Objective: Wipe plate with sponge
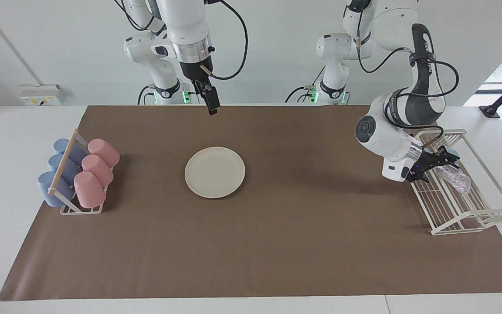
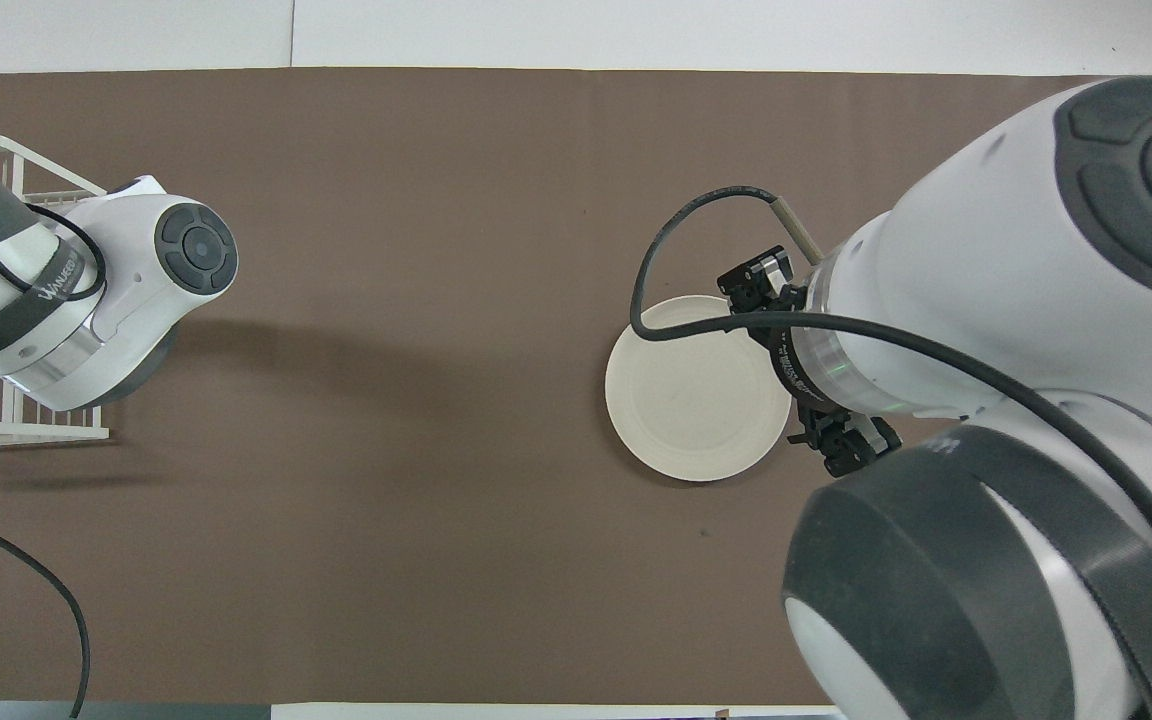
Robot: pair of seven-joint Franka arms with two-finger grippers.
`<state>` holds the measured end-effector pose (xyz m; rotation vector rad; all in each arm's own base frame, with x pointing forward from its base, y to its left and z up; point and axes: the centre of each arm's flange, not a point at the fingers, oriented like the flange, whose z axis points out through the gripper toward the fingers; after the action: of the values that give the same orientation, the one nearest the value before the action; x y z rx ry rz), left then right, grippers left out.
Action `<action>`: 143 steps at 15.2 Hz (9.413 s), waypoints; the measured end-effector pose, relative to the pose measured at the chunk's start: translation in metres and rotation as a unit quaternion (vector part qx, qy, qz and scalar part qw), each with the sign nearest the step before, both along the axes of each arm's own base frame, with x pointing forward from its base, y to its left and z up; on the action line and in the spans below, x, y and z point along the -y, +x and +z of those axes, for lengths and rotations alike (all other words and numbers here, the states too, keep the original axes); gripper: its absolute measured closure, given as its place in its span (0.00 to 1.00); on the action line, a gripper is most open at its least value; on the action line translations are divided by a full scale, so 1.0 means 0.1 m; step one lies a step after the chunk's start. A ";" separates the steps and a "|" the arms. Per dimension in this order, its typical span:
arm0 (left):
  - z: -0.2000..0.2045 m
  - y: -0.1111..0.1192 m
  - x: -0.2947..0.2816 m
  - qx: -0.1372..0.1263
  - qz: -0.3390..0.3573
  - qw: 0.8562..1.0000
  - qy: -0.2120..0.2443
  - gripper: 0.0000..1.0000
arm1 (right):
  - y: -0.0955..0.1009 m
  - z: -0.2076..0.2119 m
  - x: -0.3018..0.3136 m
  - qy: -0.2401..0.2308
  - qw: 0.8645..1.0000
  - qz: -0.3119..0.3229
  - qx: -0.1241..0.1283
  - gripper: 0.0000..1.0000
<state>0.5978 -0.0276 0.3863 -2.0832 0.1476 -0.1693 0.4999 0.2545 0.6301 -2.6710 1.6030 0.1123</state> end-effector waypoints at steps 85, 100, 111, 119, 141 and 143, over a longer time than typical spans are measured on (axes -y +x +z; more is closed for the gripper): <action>0.35 -0.29 1.37 -0.385 0.020 0.343 -0.857 0.96 | -0.12 -1.17 -2.04 0.110 0.985 -0.111 0.071 0.21; 0.36 -0.30 1.37 -0.390 0.020 0.340 -0.856 0.96 | -0.21 -1.14 -1.94 0.101 0.989 -0.078 0.073 0.46; 0.43 -0.32 1.38 -0.394 0.010 0.353 -0.849 0.81 | -0.16 -1.12 -1.90 0.107 0.988 -0.084 0.080 0.92; 0.58 -0.36 1.36 -0.390 -0.003 0.377 -0.840 0.00 | 0.11 -1.58 -1.20 0.064 0.995 -0.056 0.060 0.92; 0.76 -0.08 0.71 -0.279 -0.007 0.668 -0.690 0.00 | 0.21 -3.27 0.53 0.018 0.993 0.110 0.036 0.92; 0.79 -0.06 0.62 -0.273 -0.013 0.699 -0.661 0.00 | 0.29 -3.28 0.77 0.018 0.991 0.126 0.038 0.92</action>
<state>0.5920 -0.0899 0.4655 -3.5442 0.5383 0.5205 0.5291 0.1778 0.3019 -2.7998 1.2257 0.0422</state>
